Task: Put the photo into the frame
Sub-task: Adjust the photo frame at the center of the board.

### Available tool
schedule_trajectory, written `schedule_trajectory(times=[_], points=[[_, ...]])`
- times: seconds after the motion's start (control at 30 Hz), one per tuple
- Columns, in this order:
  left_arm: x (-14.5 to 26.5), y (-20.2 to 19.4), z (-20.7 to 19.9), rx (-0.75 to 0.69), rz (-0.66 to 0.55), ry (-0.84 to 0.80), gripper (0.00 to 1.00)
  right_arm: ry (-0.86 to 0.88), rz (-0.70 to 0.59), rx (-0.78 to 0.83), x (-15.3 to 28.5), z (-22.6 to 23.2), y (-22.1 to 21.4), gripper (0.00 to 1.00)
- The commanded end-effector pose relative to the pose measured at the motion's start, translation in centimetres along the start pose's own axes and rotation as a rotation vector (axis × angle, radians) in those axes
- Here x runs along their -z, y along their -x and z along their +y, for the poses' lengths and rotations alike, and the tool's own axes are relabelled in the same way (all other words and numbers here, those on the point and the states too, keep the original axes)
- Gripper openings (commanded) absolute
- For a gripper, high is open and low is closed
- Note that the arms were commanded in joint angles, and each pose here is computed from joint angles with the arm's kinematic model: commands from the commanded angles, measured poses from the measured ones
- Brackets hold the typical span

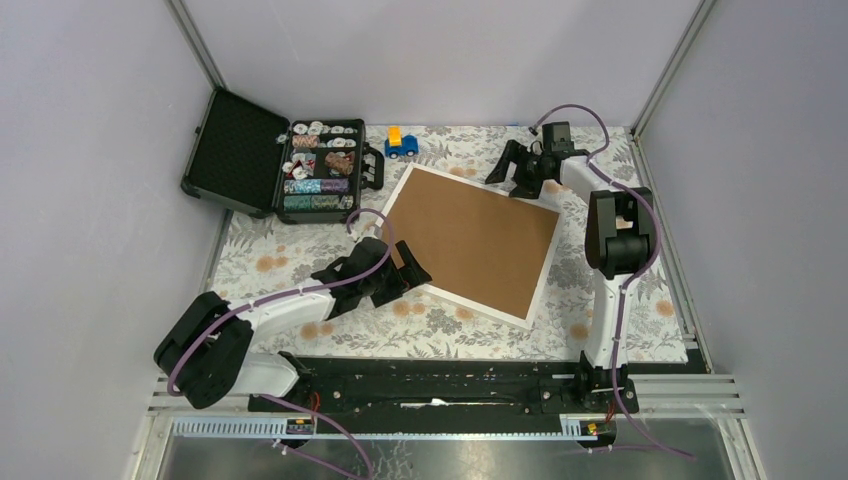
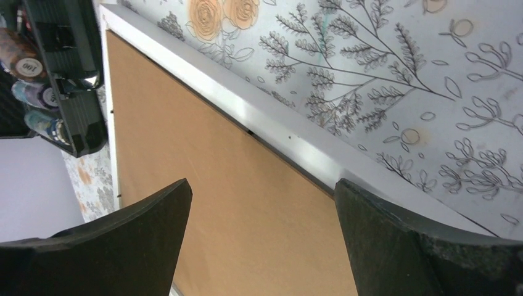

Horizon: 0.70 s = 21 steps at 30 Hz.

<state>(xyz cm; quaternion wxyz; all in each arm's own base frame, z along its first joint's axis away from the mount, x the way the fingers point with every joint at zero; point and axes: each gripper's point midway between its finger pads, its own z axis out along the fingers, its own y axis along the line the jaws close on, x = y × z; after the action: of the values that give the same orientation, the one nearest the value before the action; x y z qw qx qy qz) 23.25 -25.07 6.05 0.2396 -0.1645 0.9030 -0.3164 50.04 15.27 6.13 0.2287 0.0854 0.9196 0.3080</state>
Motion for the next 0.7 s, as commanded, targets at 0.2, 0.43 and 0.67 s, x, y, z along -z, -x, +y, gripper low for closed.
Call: schedule_trajectory(times=[0.2, 0.43, 0.67], points=[[-0.8, 1.0, -0.9, -0.002, -0.047, -0.030, 0.99, 0.023, 0.095, -0.074, -2.6, -1.1, -2.5, 0.93], [-2.3, 3.5, -1.7, -0.025, -0.083, -0.025, 0.99, 0.208, 0.214, -0.135, -1.3, 1.4, -9.3, 0.92], [-3.1, 4.2, -2.8, -0.081, -0.079, -0.043, 0.99, 0.287, 0.275, -0.110, 1.7, 3.5, -14.0, 0.91]])
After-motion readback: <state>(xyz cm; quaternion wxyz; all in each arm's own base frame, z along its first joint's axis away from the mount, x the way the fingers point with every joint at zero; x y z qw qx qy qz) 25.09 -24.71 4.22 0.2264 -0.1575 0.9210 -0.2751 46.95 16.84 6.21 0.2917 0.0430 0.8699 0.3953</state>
